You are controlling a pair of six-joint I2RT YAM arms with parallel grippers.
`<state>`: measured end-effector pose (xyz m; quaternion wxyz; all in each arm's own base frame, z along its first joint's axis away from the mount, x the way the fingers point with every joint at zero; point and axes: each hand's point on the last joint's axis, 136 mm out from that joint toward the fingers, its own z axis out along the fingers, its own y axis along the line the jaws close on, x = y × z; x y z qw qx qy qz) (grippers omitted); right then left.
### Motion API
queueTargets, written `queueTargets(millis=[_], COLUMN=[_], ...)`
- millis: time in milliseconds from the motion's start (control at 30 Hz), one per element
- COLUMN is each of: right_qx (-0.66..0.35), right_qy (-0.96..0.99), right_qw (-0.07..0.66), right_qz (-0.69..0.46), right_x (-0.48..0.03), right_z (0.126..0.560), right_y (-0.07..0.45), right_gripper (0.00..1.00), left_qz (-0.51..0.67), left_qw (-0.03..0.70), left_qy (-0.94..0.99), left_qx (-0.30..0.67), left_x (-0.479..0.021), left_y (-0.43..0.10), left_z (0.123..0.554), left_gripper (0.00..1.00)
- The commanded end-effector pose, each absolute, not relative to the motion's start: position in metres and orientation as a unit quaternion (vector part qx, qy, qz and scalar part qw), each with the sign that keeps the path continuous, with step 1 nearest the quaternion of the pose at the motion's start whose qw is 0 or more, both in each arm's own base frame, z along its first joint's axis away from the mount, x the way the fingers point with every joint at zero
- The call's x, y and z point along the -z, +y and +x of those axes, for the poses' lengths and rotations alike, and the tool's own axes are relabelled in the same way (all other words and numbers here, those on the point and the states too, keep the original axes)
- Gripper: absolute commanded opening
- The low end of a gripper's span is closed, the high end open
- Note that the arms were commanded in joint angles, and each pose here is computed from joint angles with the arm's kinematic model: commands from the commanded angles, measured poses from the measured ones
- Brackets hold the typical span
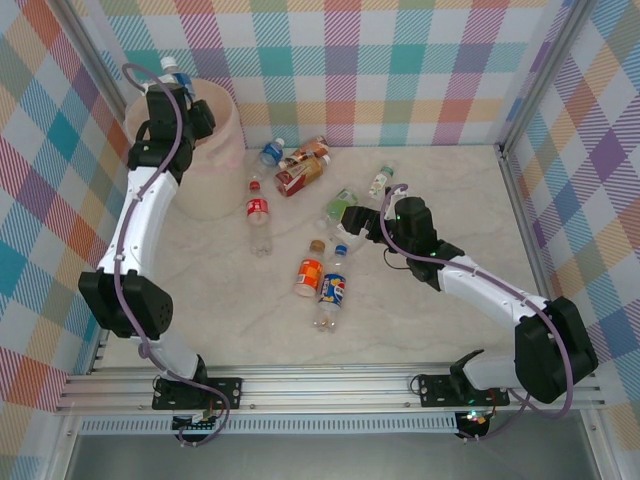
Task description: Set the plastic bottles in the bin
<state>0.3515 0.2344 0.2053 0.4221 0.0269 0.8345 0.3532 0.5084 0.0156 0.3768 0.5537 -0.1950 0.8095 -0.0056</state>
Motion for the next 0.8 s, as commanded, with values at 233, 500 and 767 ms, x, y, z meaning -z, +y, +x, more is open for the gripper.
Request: queueTargets(millis=[233,500,767], right_qx=[-0.349,-0.317,-0.272], right_qy=[0.833,0.852,0.885], right_qw=[0.428,0.411,0.356], right_qz=[0.023,0.066,0.128], right_x=[-0.211,-0.192,-0.160], right_z=[0.350,0.354,0.363], right_y=[0.231,0.219,0.213], right_gripper=[1.00,1.00,1.00], left_qz=[-0.289,-0.269,-0.224], left_qw=[0.513,0.521,0.517], left_qy=[0.807,0.810,0.820], left_qx=[-0.040,0.004,0.102], left_x=[-0.367,-0.382,-0.393], left_y=[0.061,0.046,0.008], left_z=[0.500,0.499,0.494], left_gripper=[0.83,0.99,1.00])
